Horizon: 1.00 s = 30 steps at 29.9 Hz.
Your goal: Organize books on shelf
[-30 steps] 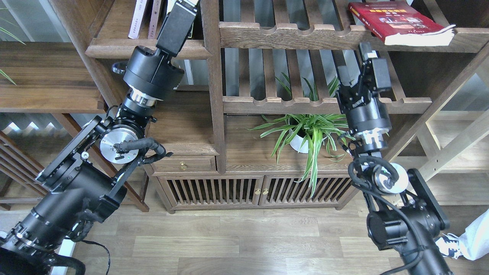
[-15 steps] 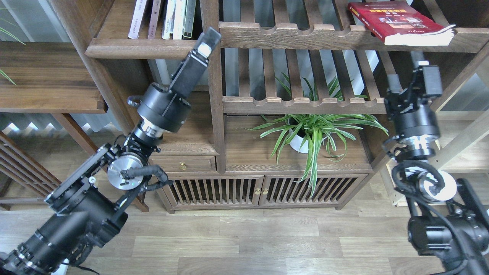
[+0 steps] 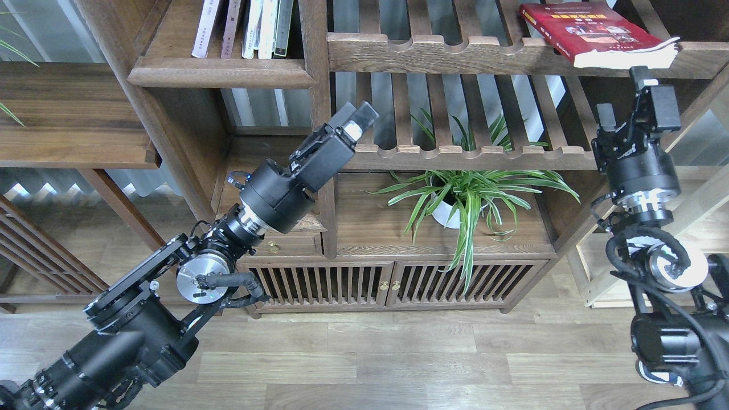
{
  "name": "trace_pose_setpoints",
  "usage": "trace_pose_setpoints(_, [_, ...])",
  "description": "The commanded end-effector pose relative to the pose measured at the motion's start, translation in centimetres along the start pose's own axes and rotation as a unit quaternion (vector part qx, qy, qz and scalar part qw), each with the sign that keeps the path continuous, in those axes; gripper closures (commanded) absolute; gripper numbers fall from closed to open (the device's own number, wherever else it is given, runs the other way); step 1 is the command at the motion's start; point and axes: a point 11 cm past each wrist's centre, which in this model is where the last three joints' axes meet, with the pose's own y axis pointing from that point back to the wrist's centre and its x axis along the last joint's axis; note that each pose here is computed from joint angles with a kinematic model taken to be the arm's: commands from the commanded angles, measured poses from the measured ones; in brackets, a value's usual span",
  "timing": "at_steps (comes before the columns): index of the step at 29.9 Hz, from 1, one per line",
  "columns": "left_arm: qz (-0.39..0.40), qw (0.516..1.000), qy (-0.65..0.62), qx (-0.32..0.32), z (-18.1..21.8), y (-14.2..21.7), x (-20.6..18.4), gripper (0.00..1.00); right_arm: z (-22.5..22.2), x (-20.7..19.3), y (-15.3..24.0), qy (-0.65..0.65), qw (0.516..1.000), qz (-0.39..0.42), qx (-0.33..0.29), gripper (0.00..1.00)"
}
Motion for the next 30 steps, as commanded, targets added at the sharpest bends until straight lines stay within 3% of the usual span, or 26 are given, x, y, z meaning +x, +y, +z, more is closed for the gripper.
trace_pose_setpoints(1, [0.002,1.000,0.001,0.012,-0.4,0.2,0.1,0.01,-0.2,-0.8,-0.6,0.002,1.000,-0.008,-0.003,0.07])
trace_pose_setpoints(9, [0.008,1.000,0.003,0.018,-0.8,0.4,0.4,0.01,-0.9,-2.5,-2.6,0.001,1.000,-0.003,-0.001,0.08])
trace_pose_setpoints(30, [0.016,1.000,0.003,0.014,-0.8,0.6,0.9,0.01,0.2,-4.4,-6.3,-0.028,0.993,0.103,-0.045,0.06])
